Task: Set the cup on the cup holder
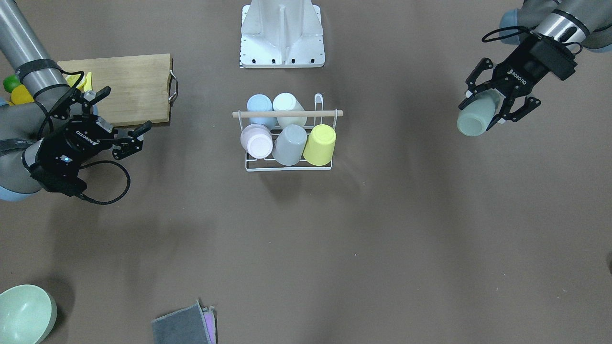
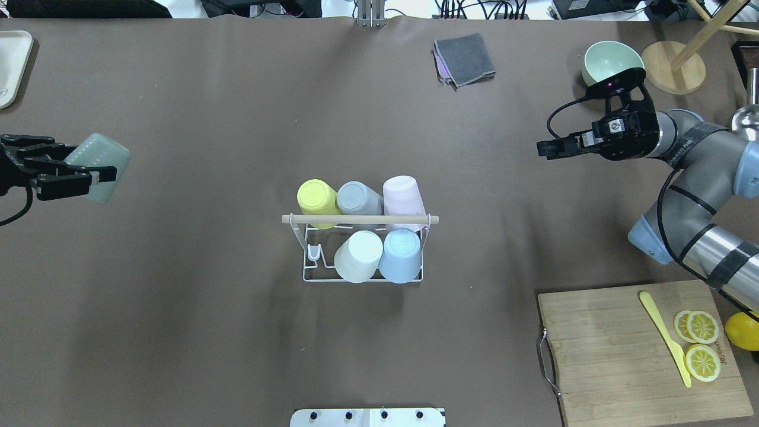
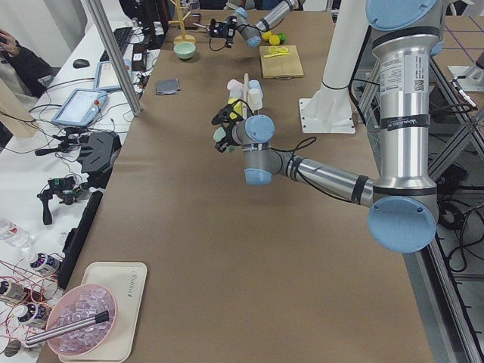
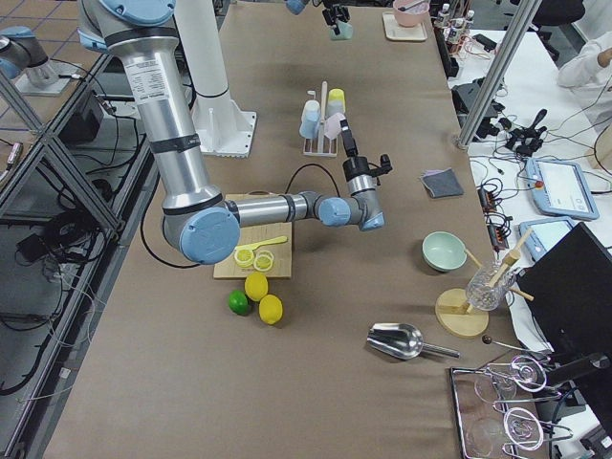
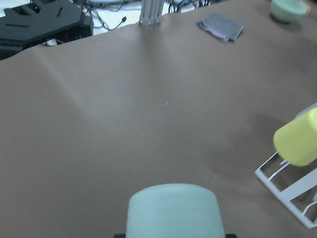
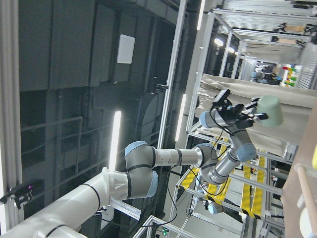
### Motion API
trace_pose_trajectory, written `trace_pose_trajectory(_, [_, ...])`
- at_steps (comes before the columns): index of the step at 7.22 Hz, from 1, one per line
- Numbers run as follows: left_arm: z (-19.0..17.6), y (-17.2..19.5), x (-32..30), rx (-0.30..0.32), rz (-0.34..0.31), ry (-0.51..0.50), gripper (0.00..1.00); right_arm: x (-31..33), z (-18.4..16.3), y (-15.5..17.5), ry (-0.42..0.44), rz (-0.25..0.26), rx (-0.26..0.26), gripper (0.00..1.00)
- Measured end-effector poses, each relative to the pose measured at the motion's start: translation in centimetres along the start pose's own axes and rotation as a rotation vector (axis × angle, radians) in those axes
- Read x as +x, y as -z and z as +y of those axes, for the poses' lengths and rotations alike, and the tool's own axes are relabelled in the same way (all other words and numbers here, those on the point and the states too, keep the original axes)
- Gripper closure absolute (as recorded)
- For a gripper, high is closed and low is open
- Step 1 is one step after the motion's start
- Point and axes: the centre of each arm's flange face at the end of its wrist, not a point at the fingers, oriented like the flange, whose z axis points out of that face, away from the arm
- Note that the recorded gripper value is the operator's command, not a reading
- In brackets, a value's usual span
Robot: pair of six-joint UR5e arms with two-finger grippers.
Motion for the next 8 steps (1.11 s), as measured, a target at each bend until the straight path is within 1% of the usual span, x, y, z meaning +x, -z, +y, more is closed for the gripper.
trace_pose_trajectory(1, [-1.2, -0.7, 1.5, 0.066, 0.025, 0.008, 1.0, -0.9, -0.5, 1.6, -0.16, 0.067, 0.01, 0.01])
trace_pose_trajectory(2, [-2.4, -1.7, 3.5, 0.143, 0.046, 0.009, 1.0, -1.6, -0.9, 2.9, -0.348, 0.148, 0.025, 0.01])
trace_pose_trajectory(3, [-3.2, -2.7, 5.8, 0.222, 0.06, 0.004, 1.0, -1.6, -1.1, 3.3, -0.522, 0.24, 0.043, 0.01])
trace_pose_trajectory(4, [-3.7, -3.9, 8.2, 0.308, 0.074, 0.003, 1.0, -1.0, -0.8, 3.4, -0.678, 0.356, 0.069, 0.01])
trace_pose_trajectory(5, [-3.8, -5.2, 10.5, 0.38, 0.08, 0.0, 1.0, -0.2, -0.2, 3.5, -0.785, 0.484, 0.087, 0.01])
trace_pose_trajectory(6, [-3.4, -6.9, 13.1, 0.446, 0.073, -0.007, 1.0, 0.4, 0.6, 3.6, -0.863, 0.611, 0.089, 0.01])
trace_pose_trajectory(7, [-2.3, -8.4, 16.1, 0.506, 0.056, -0.019, 1.0, 0.6, 1.5, 3.4, -0.925, 0.735, 0.078, 0.01])
trace_pose_trajectory(8, [-0.6, -9.5, 19.2, 0.558, 0.039, -0.037, 1.0, 0.2, 2.3, 3.2, -0.975, 0.855, 0.055, 0.02])
